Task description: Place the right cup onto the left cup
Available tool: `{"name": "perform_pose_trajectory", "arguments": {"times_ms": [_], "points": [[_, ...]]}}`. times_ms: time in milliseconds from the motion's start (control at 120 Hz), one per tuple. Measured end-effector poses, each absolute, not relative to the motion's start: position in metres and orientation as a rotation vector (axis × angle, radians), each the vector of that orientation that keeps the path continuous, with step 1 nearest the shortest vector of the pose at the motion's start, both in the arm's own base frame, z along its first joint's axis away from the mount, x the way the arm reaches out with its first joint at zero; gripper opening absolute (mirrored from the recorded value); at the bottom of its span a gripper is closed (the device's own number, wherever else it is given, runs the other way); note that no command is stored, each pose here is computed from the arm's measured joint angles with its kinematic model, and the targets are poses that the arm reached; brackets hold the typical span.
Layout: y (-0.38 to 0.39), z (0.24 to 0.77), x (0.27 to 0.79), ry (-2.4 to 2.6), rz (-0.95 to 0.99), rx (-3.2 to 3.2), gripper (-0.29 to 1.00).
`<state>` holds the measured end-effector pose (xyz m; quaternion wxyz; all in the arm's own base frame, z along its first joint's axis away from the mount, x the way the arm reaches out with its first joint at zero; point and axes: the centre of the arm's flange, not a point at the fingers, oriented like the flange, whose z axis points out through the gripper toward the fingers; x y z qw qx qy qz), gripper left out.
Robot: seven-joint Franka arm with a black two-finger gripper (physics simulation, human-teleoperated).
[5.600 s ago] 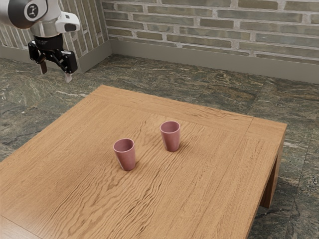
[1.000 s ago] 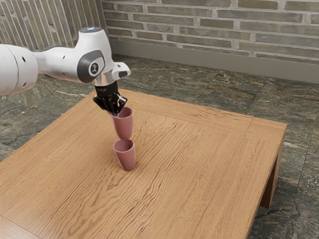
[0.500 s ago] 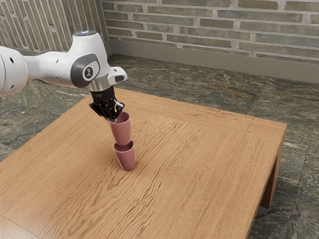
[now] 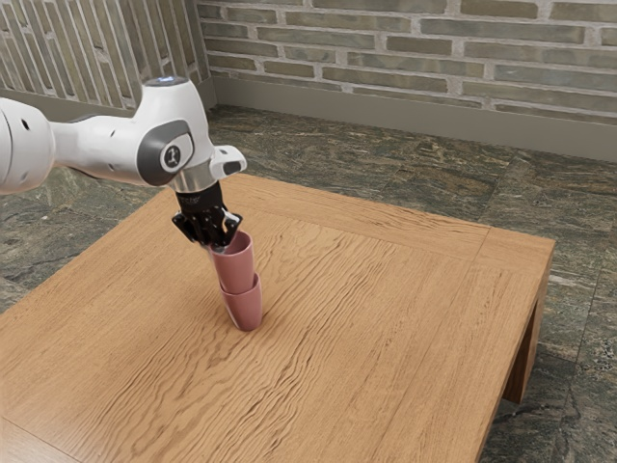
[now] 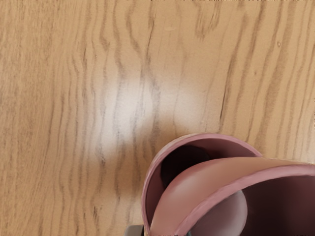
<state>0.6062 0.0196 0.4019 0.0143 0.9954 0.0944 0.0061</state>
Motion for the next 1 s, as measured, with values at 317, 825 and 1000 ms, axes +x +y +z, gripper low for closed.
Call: {"name": "perform_pose_trajectory", "arguments": {"times_ms": [317,825,1000], "points": [[0.016,0.429,0.603,0.278,0.098,3.104,0.54],[0.0,0.519,0.606,0.107,0.239,3.174,0.69],[0.004,0.549,0.592,0.065,0.208,3.204,0.7]]}}
